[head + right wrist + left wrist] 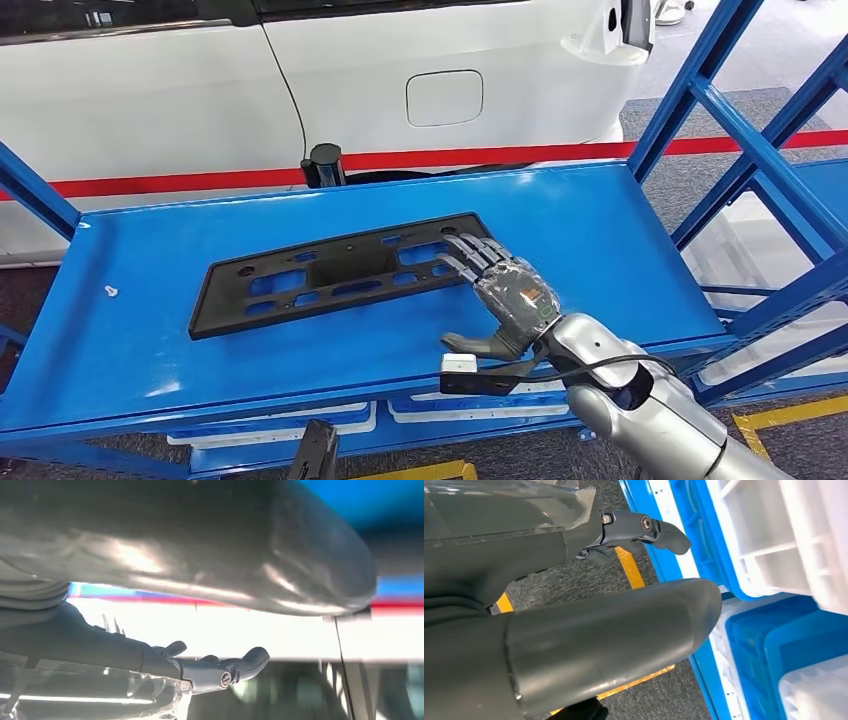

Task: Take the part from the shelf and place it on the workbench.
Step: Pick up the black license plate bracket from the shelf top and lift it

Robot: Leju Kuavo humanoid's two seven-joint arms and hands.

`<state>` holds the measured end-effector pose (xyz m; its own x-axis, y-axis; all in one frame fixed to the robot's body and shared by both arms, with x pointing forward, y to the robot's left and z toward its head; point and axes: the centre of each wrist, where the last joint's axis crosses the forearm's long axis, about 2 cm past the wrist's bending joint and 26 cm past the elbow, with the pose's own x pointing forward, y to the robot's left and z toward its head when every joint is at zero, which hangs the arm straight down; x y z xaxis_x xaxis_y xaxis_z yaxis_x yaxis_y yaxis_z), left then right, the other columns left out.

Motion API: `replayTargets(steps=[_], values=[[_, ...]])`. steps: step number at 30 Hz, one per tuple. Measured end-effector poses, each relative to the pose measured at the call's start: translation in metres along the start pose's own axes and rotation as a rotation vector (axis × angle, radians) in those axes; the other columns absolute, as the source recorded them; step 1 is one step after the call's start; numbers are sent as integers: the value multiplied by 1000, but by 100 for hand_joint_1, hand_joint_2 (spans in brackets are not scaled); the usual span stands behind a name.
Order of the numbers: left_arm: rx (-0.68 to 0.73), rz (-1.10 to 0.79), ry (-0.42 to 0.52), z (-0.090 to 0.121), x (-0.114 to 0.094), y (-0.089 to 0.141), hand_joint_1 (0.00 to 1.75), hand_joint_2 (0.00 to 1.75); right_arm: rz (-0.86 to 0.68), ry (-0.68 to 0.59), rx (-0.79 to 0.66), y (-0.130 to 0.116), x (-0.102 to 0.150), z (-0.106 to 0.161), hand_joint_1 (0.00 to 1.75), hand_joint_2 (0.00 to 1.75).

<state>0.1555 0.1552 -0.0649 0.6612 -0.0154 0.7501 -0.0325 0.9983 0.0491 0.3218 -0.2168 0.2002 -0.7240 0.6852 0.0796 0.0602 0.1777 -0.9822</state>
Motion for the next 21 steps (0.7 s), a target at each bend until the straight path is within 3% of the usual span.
replayTargets(steps=[5,10,21], values=[[-12,-24,4,0,-1,0,0,0,118,19,-168,-12,-2,-9,0,0],[-13,-48,8,0,-2,1,0,0,160,35,-241,-19,-3,-9,0,0],[1,-71,15,-1,-3,8,0,0,112,17,-250,-15,20,-25,0,0]])
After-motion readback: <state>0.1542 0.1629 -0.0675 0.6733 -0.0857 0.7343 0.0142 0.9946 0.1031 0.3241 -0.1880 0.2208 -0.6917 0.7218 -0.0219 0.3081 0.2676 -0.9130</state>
